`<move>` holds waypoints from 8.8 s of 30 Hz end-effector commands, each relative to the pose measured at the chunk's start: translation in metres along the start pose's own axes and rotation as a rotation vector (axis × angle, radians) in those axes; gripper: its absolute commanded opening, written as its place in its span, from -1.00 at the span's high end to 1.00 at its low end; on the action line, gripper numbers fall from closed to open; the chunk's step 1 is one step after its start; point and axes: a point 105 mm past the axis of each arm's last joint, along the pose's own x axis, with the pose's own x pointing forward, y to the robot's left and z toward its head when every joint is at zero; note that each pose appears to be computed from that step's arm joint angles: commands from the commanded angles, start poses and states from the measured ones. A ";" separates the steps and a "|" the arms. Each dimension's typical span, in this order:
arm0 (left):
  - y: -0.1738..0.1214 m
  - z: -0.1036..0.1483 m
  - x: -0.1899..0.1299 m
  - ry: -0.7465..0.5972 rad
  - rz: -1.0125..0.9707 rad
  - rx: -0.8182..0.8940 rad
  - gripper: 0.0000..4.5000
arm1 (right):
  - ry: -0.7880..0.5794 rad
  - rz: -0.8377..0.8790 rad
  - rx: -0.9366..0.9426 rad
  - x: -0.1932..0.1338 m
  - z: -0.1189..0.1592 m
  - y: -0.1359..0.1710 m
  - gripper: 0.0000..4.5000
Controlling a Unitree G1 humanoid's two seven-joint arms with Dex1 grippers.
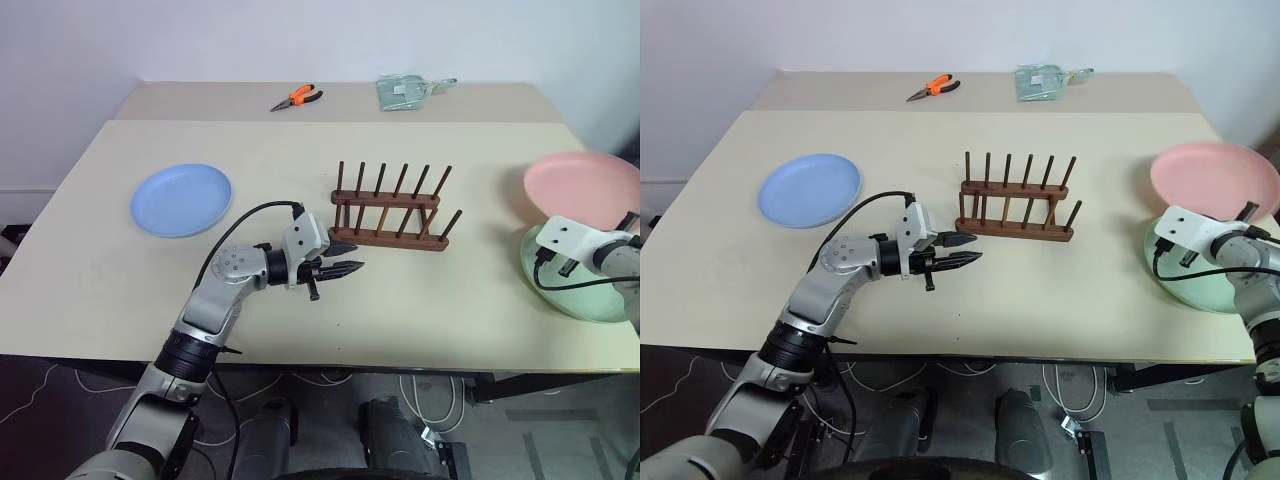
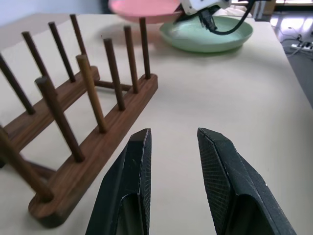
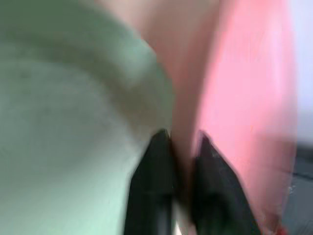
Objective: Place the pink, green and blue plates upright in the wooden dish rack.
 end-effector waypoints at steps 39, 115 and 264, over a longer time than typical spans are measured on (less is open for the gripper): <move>0.047 0.022 -0.030 -0.125 0.211 0.113 0.34 | -0.885 0.290 1.464 -0.096 0.167 -0.032 0.27; 0.052 0.010 -0.048 -0.031 0.249 0.111 -1.00 | -0.369 -0.285 0.673 -0.092 0.060 -0.069 0.99; 0.106 0.023 -0.130 -0.037 0.892 0.208 -0.32 | -1.482 0.321 1.440 -0.183 0.332 -0.067 1.00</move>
